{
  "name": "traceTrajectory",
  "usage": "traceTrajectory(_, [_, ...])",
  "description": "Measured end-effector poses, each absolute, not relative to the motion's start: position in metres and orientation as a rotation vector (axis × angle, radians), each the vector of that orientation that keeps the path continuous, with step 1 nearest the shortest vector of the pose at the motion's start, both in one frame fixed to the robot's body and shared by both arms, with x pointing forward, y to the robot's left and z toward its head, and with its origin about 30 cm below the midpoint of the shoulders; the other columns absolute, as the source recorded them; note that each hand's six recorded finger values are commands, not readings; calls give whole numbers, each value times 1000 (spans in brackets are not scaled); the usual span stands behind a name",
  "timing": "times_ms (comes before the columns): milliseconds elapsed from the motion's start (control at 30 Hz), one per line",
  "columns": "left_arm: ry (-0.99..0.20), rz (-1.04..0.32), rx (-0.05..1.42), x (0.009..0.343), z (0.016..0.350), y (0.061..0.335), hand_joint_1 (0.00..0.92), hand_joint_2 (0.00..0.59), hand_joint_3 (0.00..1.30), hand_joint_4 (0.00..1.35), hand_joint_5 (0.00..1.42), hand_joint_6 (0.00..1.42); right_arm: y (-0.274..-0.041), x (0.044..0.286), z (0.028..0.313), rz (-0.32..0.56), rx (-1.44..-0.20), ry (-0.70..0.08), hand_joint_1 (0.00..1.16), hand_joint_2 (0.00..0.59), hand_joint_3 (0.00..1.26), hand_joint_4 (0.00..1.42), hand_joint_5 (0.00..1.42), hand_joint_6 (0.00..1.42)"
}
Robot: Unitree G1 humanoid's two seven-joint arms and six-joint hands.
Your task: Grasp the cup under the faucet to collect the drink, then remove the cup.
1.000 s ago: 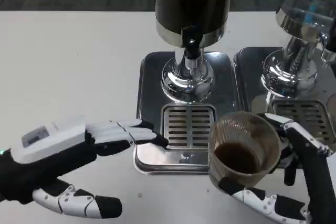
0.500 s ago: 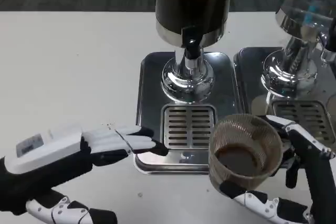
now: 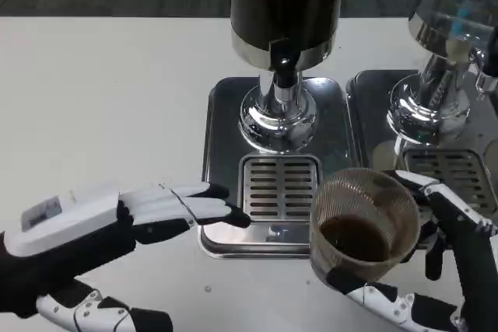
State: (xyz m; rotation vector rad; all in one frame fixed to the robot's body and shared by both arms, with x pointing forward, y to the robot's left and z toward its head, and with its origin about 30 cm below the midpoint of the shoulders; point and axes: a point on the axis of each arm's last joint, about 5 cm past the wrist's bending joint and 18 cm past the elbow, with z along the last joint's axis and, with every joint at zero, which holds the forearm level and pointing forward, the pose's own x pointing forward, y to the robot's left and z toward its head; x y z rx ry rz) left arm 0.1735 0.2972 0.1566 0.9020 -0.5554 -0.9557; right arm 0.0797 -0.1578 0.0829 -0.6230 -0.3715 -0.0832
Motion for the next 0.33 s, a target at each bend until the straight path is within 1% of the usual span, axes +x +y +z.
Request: traceTrajectory(333, [-556,-951,898,174,157,298,0,154,166,81,58,123,-158,80,83,-85,-624,-371,707,222,702,794,945,1243])
